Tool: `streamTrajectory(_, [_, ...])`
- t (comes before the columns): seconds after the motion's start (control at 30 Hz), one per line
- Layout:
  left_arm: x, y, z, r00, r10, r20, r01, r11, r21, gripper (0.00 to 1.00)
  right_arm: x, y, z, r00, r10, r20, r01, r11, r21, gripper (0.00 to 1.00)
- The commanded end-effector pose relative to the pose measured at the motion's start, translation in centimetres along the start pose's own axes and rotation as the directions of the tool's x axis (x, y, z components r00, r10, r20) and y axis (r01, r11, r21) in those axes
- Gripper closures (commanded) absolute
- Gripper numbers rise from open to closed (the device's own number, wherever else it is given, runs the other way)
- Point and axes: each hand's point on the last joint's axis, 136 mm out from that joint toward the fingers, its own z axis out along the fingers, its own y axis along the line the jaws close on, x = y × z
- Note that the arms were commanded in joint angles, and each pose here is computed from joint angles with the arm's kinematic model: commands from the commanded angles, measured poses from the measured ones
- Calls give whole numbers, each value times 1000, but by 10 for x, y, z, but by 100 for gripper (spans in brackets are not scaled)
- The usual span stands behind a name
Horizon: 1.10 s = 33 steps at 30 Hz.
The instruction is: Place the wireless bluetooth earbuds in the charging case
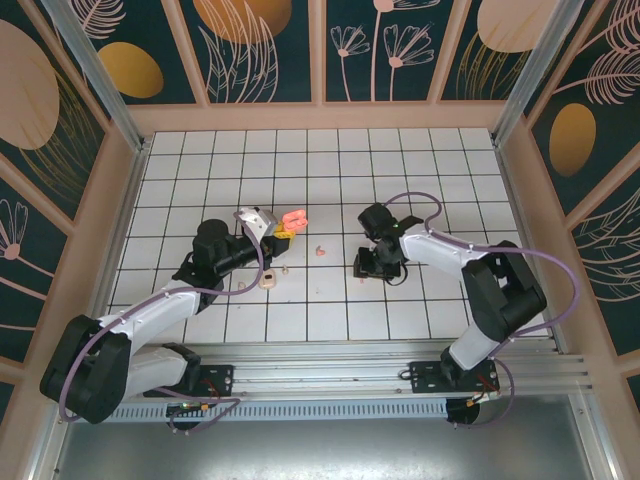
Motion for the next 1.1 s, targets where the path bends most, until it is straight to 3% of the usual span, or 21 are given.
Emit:
streamTrajectory(0.0, [1,-2,-2,1000,27,0,-27,1000,-1,88,-9,7,1,1000,-25,14,25,1000,-2,58])
streamTrajectory(1.07, [-1,-2,-5,999,45,9,-45,999,-10,88,-17,9,18,999,-38,-3,38,999,7,64])
